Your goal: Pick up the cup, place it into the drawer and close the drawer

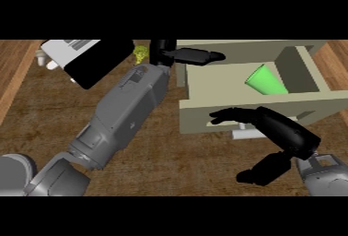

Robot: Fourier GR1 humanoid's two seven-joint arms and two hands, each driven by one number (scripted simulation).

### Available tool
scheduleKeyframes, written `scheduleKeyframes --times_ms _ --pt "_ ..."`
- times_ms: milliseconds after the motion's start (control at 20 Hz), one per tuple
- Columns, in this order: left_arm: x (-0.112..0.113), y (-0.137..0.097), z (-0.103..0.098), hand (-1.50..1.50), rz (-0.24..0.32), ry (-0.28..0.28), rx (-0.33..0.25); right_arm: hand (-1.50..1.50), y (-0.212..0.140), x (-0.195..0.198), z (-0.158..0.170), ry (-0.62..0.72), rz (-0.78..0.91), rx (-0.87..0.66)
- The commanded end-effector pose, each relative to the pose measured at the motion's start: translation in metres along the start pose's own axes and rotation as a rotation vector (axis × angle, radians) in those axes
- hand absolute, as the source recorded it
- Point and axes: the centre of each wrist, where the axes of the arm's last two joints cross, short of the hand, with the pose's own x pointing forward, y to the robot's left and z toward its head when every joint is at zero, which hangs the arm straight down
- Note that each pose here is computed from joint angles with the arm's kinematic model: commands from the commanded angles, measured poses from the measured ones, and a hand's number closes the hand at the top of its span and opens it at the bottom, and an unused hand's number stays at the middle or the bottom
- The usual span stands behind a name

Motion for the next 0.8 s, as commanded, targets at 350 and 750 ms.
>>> scheduleKeyframes --times_ms 350,750 --pt "-0.029 0.040 0.027 -1.50 0.094 -0.027 0.006 -1.50 0.040 -0.096 -0.047 0.240 0.139 0.105" --pt "-0.030 0.067 0.037 -1.50 0.110 -0.029 0.023 1.50 0.008 -0.145 -0.064 0.249 0.115 -0.057"
